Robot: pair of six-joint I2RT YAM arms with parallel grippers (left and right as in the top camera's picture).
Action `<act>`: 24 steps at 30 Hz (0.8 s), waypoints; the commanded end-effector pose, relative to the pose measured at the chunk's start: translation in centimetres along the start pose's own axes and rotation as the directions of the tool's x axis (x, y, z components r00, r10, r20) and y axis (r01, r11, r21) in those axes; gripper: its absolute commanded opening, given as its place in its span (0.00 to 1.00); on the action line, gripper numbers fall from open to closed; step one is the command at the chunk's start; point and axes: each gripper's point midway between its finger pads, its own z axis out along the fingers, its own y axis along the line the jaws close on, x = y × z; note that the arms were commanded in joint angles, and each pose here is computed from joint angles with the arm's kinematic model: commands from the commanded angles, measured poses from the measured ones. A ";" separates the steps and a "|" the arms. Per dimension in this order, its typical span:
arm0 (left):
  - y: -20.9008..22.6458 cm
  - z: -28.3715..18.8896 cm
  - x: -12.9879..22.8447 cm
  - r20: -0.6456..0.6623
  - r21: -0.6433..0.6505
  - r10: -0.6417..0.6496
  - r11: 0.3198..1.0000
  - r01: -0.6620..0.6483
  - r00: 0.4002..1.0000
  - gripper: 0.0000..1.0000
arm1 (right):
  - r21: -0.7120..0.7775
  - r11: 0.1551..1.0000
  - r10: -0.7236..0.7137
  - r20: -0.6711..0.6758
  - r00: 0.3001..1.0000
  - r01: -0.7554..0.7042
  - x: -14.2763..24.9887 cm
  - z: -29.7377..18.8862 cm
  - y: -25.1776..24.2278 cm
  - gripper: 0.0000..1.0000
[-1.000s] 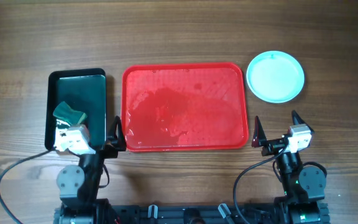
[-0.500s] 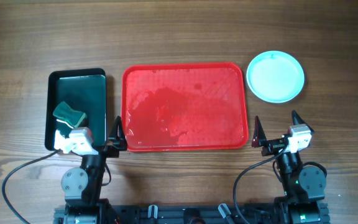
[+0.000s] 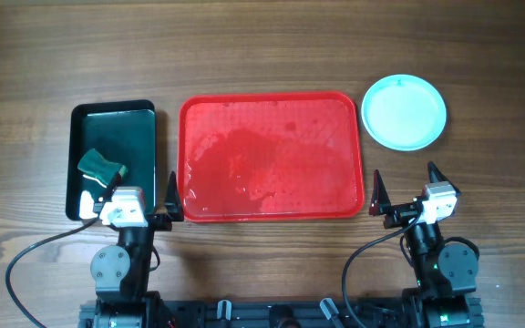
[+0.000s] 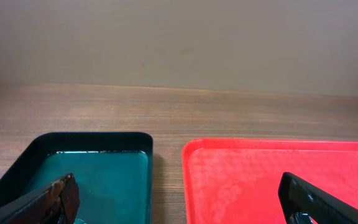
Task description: Clean dirty plates on tray and stack at the side
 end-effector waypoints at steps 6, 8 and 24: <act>1.1 -0.1 -0.1 0.010 -0.066 0.020 0.998 -0.019 1.000 1.00 | 0.015 1.000 -0.018 0.009 1.000 0.018 -0.2 0.0 -0.3 1.00; 0.9 0.0 -0.1 0.011 -0.054 0.020 0.998 -0.019 1.000 1.00 | 0.015 1.000 -0.018 0.009 1.000 0.018 -0.2 0.0 -0.3 1.00; 0.9 0.0 -0.1 0.011 -0.054 0.020 0.998 -0.019 1.000 1.00 | 0.015 1.000 -0.018 0.009 1.000 0.018 -0.2 0.0 -0.3 1.00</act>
